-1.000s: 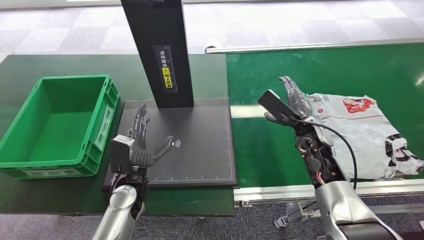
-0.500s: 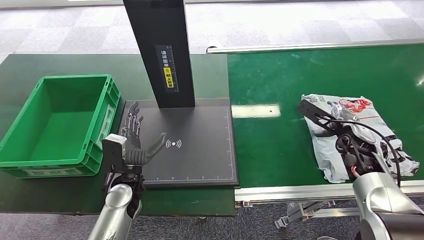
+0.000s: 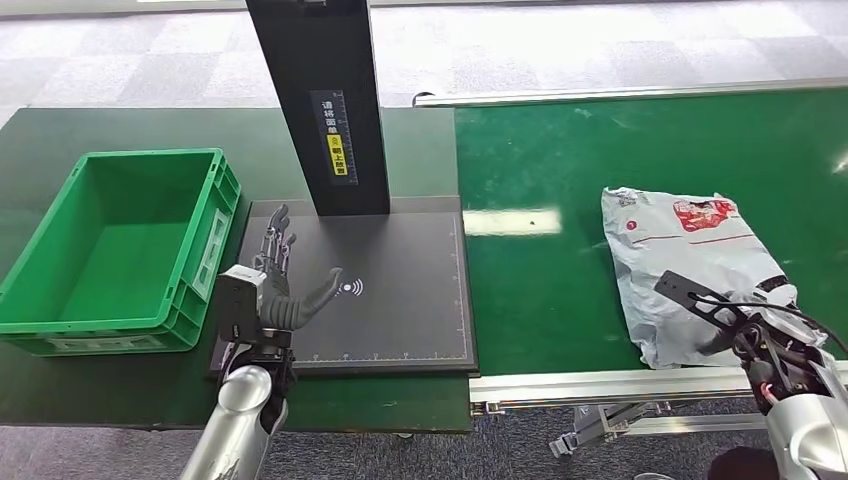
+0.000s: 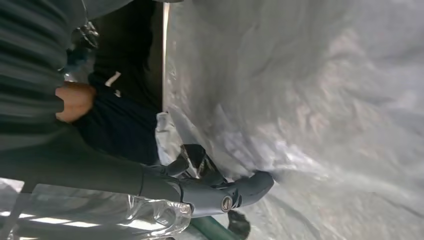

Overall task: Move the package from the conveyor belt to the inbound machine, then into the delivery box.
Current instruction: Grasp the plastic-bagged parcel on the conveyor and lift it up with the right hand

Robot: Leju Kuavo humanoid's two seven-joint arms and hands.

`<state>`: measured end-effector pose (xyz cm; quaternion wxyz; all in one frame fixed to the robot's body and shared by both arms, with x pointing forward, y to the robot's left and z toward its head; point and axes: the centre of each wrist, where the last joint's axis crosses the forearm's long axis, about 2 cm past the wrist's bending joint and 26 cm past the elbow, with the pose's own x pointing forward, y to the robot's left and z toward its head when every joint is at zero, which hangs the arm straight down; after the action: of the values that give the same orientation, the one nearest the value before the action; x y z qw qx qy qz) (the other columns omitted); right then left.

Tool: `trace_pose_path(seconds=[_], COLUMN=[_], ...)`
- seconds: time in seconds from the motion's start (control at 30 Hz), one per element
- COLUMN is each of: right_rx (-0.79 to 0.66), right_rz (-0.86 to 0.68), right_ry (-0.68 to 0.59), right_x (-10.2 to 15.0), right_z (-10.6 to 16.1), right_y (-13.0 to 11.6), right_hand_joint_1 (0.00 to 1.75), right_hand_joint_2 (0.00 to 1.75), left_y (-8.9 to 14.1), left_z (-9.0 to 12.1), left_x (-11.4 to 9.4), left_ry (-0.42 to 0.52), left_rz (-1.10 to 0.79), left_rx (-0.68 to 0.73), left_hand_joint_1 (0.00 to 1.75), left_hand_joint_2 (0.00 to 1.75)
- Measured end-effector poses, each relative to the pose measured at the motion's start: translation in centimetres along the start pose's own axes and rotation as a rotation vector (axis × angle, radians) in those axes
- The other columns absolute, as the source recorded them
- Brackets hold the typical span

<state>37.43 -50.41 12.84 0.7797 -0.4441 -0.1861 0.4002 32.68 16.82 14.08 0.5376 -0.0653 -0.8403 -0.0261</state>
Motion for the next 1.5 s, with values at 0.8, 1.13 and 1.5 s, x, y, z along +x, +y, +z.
trace_pose_path(seconds=[0.8, 1.13, 1.5], right_rx=[0.135, 0.023, -0.555], right_rz=[-0.008, -0.094, -0.376], right_ry=[-0.004, -0.257, -0.879], right_x=[-3.6, -1.7, 10.8], right_z=[-0.1, 0.2, 5.9], right_y=[4.0, 3.9, -1.4], right_hand_joint_1=[1.75, 1.75, 1.75], right_hand_joint_2=[1.75, 1.75, 1.75], left_y=[-0.4, 0.0, 1.6], left_z=[-1.0, -0.6, -0.5], left_x=[-0.4, -0.6, 1.1], left_ry=[0.03, 0.028, -0.203], left_rz=[0.006, 0.011, 0.034], left_rx=[-0.012, 0.013, 0.233], left_hand_joint_1=[0.0, 0.0, 0.0], left_hand_joint_2=[1.75, 1.75, 1.75])
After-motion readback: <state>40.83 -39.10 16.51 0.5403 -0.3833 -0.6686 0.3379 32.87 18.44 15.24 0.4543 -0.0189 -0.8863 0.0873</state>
